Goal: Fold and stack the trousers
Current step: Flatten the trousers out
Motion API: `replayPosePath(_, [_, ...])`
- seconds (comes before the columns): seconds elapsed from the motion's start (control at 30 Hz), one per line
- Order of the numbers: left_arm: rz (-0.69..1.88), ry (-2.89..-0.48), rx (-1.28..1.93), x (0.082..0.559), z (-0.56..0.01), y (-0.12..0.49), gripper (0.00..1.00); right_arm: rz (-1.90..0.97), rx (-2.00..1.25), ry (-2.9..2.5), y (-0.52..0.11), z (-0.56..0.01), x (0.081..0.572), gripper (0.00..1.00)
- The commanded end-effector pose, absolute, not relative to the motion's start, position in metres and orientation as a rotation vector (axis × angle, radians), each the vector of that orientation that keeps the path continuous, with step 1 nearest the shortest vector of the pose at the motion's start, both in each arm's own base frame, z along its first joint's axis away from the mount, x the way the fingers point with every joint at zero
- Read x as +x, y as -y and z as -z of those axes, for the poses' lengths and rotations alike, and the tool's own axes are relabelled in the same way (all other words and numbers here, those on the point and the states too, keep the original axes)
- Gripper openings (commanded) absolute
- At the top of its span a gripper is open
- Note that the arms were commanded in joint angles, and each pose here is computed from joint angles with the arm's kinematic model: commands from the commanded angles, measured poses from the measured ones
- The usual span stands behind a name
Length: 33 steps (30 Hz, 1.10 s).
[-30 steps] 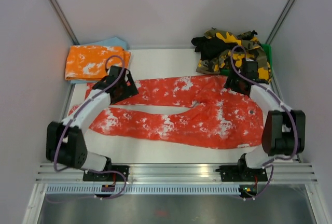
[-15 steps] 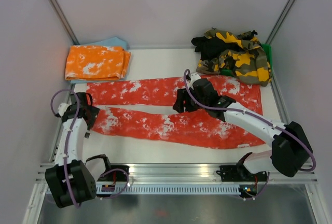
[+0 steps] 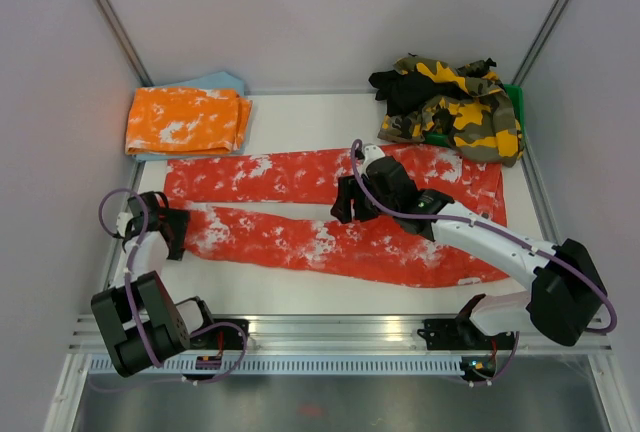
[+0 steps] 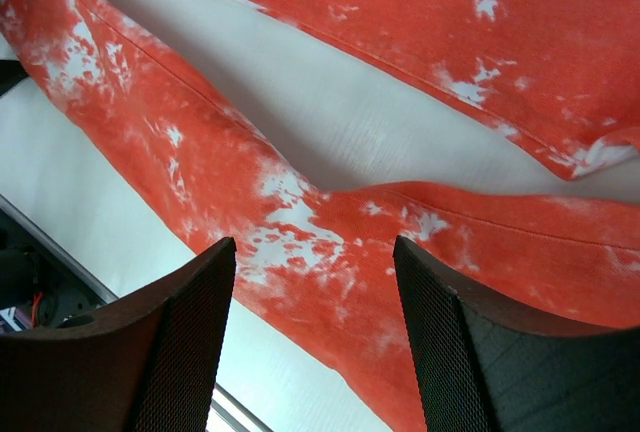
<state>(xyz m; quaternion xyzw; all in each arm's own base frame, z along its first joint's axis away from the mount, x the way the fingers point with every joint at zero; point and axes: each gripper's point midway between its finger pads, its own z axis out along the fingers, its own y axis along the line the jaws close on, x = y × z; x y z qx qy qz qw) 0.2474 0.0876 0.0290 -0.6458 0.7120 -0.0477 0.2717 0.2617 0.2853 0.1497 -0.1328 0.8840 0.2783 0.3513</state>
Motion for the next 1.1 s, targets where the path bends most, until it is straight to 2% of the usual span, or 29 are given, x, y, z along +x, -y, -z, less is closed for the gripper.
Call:
replayPosePath(0.0, [0.177,-1.874,-1.689,0.262,-0.031,-0.091,0.79,-0.690,-0.308,-2.277,-0.280,-0.162,0.264,0.72])
replayPosePath(0.03, [0.152,-1.885,-1.685,0.259,-0.029,-0.093,0.69,-0.685,-0.308,-2.279,-0.280,-0.163,0.265,0.72])
replayPosePath(0.07, [0.136,-1.895,-1.685,0.257,-0.027,-0.094,0.51,-0.659,-0.293,-2.275,-0.277,-0.165,0.268,0.72])
replayPosePath(0.1, [0.109,-1.903,-1.691,0.255,-0.024,-0.096,0.13,-0.648,-0.289,-2.280,-0.274,-0.167,0.267,0.72])
replayPosePath(0.13, [0.094,-1.922,-1.686,0.253,-0.024,-0.097,0.02,-0.636,-0.286,-2.275,-0.272,-0.170,0.267,0.72])
replayPosePath(0.27, [-0.008,-1.946,-1.586,0.253,-0.054,-0.111,0.02,-0.563,-0.247,-2.245,-0.257,-0.180,0.271,0.72])
replayPosePath(0.3, [-0.076,-1.984,-1.601,0.238,-0.057,-0.112,0.02,-0.556,-0.241,-2.239,-0.254,-0.183,0.270,0.72])
replayPosePath(0.47, [-0.390,-1.824,-1.465,0.209,-0.150,-0.153,0.02,-0.519,-0.216,-2.233,-0.243,-0.181,0.268,0.72])
replayPosePath(0.57, [-0.522,-1.840,-1.382,0.194,-0.180,-0.163,0.02,-0.509,-0.213,-2.237,-0.242,-0.177,0.269,0.73])
replayPosePath(0.67, [-0.575,-1.931,-1.379,0.179,-0.173,-0.159,0.02,-0.506,-0.227,-2.237,-0.243,-0.174,0.270,0.73])
replayPosePath(0.7, [-0.569,-1.957,-1.381,0.177,-0.168,-0.156,0.08,-0.502,-0.241,-2.237,-0.244,-0.172,0.271,0.73])
replayPosePath(0.73, [-0.538,-2.019,-1.385,0.174,-0.154,-0.147,0.22,-0.501,-0.246,-2.238,-0.245,-0.171,0.271,0.75])
replayPosePath(0.77, [-0.524,-2.039,-1.404,0.171,-0.146,-0.144,0.45,-0.497,-0.250,-2.240,-0.246,-0.170,0.272,0.75])
replayPosePath(0.8, [-0.512,-2.036,-1.393,0.173,-0.146,-0.140,0.93,-0.485,-0.260,-2.257,-0.246,-0.165,0.273,0.75])
replayPosePath(0.83, [-0.504,-2.035,-1.379,0.175,-0.150,-0.140,0.99,-0.471,-0.264,-2.263,-0.245,-0.163,0.273,0.75])
replayPosePath(0.93, [-0.412,-2.013,-1.346,0.186,-0.162,-0.133,1.00,-0.332,-0.160,-2.305,-0.228,-0.152,0.282,0.84])
replayPosePath(1.07, [-0.313,-2.016,-1.294,0.205,-0.166,-0.127,1.00,-0.210,0.071,-2.408,-0.189,-0.122,0.277,0.85])
